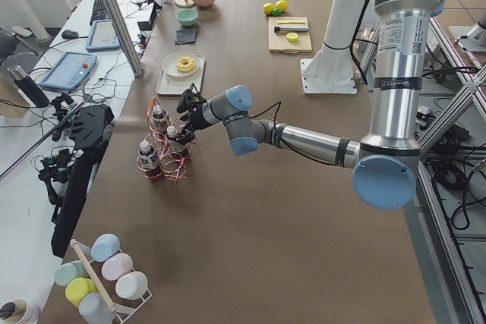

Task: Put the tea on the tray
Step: 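Move the left gripper to the tea rack while the right arm nears the bowl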

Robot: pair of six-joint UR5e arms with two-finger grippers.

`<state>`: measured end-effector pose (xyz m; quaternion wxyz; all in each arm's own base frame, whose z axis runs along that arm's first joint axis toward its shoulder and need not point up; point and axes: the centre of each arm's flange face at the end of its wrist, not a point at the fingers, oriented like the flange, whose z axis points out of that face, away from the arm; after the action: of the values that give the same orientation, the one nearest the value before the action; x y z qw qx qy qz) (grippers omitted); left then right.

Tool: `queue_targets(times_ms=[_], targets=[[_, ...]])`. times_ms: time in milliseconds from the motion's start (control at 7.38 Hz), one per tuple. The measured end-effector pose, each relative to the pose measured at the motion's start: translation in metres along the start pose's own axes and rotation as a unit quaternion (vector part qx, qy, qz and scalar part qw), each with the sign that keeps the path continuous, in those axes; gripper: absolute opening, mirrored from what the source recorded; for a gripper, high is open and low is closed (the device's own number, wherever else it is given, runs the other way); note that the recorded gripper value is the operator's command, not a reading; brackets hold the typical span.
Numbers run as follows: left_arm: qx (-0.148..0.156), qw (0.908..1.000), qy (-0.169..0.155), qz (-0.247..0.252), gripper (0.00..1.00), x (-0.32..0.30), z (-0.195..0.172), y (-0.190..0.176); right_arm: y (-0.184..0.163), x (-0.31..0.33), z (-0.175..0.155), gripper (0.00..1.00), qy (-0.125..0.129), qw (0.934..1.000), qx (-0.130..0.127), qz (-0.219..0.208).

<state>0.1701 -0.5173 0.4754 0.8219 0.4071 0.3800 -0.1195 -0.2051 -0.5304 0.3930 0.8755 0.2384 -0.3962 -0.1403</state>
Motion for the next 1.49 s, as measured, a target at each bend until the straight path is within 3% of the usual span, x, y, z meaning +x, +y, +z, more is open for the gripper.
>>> queue_targets(times_ms=[135,271,812,1083,1490], targets=[[0.005,1.0,0.0,0.006,0.97,0.008,0.005,0.001,0.0,0.0,0.0,1.0,0.001,1.0,0.0,0.0],[0.009,0.9999,0.002,0.009,0.89,0.015,0.009,-0.002,0.0,0.0,0.0,1.0,0.002,1.0,0.0,0.0],[0.012,0.998,0.002,0.063,0.88,0.02,0.021,-0.009,0.0,0.001,0.001,1.0,0.002,1.0,0.0,0.001],[0.011,0.9961,-0.002,0.088,0.77,0.015,0.021,-0.007,0.0,0.001,0.0,1.0,0.003,1.0,0.001,0.0],[0.015,0.9961,0.003,0.087,0.65,0.01,0.025,-0.005,-0.001,0.0,-0.001,1.0,0.002,1.0,0.002,-0.001]])
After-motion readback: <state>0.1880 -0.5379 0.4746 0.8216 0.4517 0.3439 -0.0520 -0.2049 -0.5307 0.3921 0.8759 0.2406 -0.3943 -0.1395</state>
